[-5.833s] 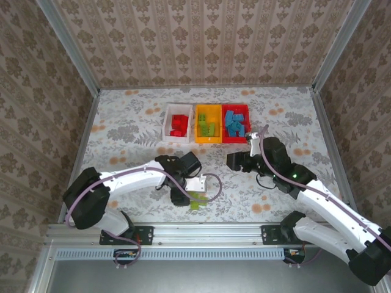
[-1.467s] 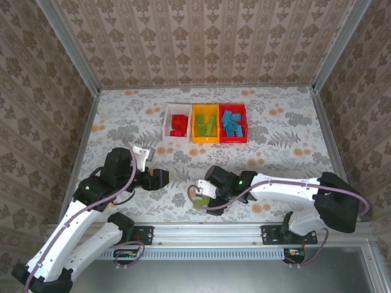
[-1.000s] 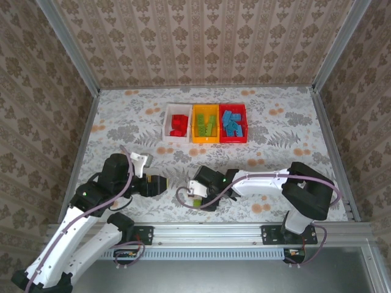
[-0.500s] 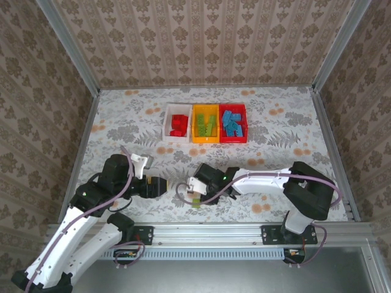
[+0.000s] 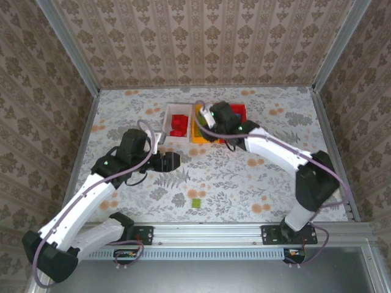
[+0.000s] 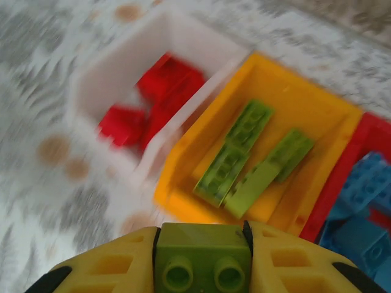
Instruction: Sort the legos into containers by color
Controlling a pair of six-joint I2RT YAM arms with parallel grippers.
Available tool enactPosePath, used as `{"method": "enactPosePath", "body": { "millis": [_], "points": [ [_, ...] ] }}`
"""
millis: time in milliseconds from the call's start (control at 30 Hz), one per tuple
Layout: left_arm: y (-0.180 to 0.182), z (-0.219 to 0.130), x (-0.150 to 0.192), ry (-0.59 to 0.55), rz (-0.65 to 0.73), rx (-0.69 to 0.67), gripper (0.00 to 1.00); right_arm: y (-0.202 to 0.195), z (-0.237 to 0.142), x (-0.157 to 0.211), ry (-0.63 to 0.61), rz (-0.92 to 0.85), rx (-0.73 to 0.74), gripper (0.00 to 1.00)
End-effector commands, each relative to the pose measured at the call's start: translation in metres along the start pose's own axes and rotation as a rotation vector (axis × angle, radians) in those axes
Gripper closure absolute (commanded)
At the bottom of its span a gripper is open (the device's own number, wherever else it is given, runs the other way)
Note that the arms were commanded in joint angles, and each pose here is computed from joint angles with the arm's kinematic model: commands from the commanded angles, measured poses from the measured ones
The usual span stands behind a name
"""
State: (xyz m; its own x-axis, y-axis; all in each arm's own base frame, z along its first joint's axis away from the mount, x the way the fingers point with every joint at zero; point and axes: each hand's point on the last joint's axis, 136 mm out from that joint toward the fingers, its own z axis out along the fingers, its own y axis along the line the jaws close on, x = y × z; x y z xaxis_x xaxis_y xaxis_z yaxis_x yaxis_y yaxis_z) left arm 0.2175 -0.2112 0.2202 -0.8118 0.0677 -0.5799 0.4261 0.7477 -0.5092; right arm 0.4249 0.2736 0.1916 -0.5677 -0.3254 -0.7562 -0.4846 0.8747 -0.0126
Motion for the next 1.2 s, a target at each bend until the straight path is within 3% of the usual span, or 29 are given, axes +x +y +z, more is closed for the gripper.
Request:
{"method": "enactPosePath", "body": {
  "millis": [0, 167, 333, 767, 1033, 1167],
  "points": [
    [-0.007, 0.002, -0.039, -0.109, 0.077, -0.011, 0.28, -0.027, 0.03, -0.003, 0.075, 0.188, 0.107, 0.68],
    [-0.007, 0.019, -0.054, -0.117, 0.11, -0.013, 0.28, -0.048, 0.07, -0.003, 0.185, 0.306, 0.19, 0.68],
    [-0.011, 0.03, -0.074, -0.151, 0.158, -0.034, 0.27, -0.048, 0.1, -0.005, 0.21, 0.357, 0.19, 0.67],
    [-0.016, 0.039, -0.092, -0.156, 0.198, -0.047, 0.27, -0.064, 0.14, 0.018, 0.316, 0.398, 0.329, 0.63],
    [-0.013, 0.037, -0.08, -0.12, 0.211, -0.055, 0.27, -0.062, 0.147, 0.014, 0.301, 0.395, 0.318, 0.45],
    [-0.007, 0.035, -0.068, -0.085, 0.228, -0.073, 0.26, -0.056, 0.136, -0.008, 0.251, 0.379, 0.299, 0.43]
  ]
}}
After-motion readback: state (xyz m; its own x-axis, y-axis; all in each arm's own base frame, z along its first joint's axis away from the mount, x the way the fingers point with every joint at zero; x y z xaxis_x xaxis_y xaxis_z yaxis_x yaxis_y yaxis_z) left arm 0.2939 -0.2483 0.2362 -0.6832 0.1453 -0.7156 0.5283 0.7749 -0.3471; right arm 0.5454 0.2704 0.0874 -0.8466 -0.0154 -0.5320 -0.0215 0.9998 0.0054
